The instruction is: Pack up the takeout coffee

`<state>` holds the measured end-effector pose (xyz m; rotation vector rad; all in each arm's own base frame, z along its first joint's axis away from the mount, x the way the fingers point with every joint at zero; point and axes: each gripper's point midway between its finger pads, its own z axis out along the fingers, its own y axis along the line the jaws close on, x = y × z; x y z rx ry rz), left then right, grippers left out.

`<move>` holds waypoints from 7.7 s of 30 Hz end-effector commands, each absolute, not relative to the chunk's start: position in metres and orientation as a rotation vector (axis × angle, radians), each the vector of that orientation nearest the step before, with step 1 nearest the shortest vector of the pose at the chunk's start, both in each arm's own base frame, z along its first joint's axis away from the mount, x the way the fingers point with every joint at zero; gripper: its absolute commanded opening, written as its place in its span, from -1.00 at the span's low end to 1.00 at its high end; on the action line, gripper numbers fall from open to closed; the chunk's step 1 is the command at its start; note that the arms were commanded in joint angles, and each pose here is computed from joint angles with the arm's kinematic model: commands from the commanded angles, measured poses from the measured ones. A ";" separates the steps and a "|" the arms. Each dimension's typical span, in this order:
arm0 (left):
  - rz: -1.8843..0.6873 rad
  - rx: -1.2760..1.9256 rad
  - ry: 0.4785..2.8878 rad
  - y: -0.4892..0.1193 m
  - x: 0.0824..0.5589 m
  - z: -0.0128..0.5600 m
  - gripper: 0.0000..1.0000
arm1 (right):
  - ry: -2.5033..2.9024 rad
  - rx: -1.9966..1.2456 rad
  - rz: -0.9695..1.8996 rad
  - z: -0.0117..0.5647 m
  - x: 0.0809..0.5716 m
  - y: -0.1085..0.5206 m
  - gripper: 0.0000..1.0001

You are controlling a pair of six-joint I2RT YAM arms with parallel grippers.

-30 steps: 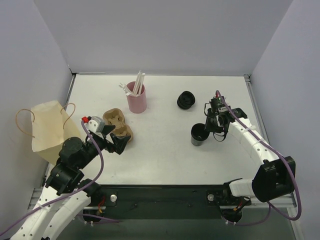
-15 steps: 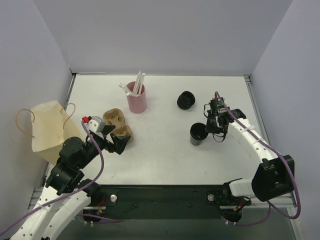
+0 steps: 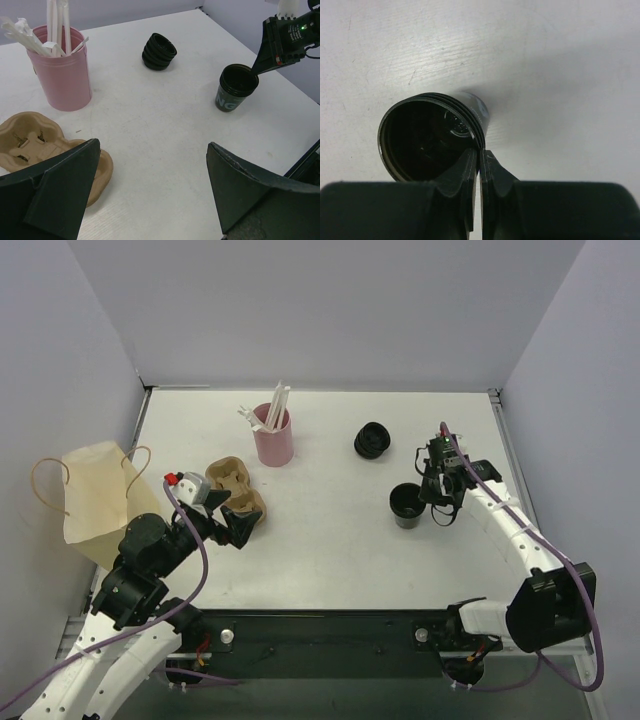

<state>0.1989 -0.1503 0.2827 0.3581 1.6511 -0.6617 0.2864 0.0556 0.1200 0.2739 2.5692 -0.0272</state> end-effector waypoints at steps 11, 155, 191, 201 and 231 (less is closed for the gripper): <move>-0.662 0.373 1.625 -0.152 0.200 0.290 0.94 | 2.539 0.390 -0.106 0.124 0.266 0.016 -1.00; -0.634 0.372 1.643 -0.150 0.205 0.284 0.95 | 2.429 -0.041 0.322 0.106 0.527 0.182 -0.50; -0.634 0.369 1.637 -0.149 0.207 0.285 0.95 | 2.342 -0.005 0.366 0.163 0.518 0.178 -0.72; -0.630 0.368 1.640 -0.149 0.207 0.284 0.95 | 2.409 0.020 0.342 0.134 0.515 0.174 -0.65; -0.626 0.370 1.642 -0.149 0.208 0.283 0.94 | 2.371 -0.189 0.118 0.129 0.515 0.175 -0.75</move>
